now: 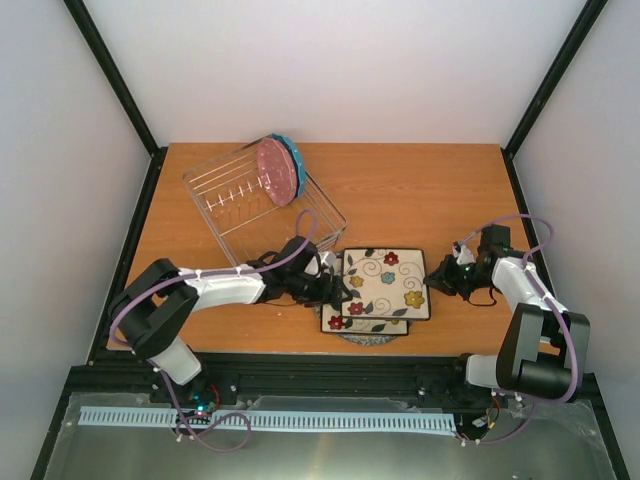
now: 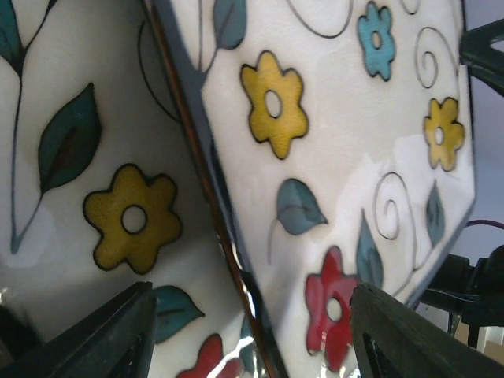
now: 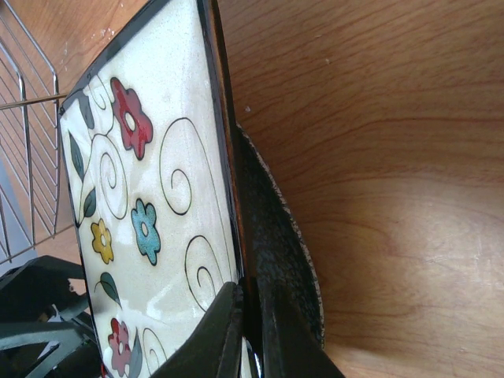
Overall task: Load the plates into the dish rack
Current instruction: Pick up the plate at the center of the board.
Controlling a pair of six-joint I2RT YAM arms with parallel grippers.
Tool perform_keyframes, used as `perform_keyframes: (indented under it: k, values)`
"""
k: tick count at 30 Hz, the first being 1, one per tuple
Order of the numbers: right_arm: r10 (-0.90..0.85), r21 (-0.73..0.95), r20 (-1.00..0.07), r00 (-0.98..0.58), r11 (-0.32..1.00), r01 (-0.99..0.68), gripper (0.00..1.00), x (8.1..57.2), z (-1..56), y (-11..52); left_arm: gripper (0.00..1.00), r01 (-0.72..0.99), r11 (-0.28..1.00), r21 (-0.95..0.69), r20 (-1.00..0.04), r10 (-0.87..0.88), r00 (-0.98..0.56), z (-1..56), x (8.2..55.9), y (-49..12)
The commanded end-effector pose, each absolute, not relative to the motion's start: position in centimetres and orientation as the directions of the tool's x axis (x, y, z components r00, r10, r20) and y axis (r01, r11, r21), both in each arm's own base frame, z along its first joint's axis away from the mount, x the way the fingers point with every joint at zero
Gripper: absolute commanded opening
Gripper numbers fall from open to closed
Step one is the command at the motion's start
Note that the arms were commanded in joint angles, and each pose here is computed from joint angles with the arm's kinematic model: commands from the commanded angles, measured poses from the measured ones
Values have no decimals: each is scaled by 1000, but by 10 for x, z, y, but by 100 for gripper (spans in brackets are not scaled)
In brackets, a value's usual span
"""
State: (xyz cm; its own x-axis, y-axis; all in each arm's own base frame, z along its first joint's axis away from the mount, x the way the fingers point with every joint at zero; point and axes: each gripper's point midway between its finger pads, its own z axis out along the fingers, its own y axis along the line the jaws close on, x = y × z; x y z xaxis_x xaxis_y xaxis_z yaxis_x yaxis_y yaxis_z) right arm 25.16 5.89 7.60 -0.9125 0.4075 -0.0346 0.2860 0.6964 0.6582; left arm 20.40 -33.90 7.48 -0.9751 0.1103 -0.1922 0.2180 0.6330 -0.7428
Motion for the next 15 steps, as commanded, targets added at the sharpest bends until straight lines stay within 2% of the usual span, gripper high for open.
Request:
perform_keyframes:
  k: [1,10,15]
  values:
    - [433,656,-47,-900,693,299,3,257,79,54,67,241,586,-773,-216,114,-970,79,210,-357]
    - [429,655,-45,-902,695,297,3,256,79,55,64,240,522,-818,-209,118,-971,83,212,-371]
    - [426,656,-44,-903,694,296,3,257,79,56,57,241,502,-830,-208,122,-970,85,214,-377]
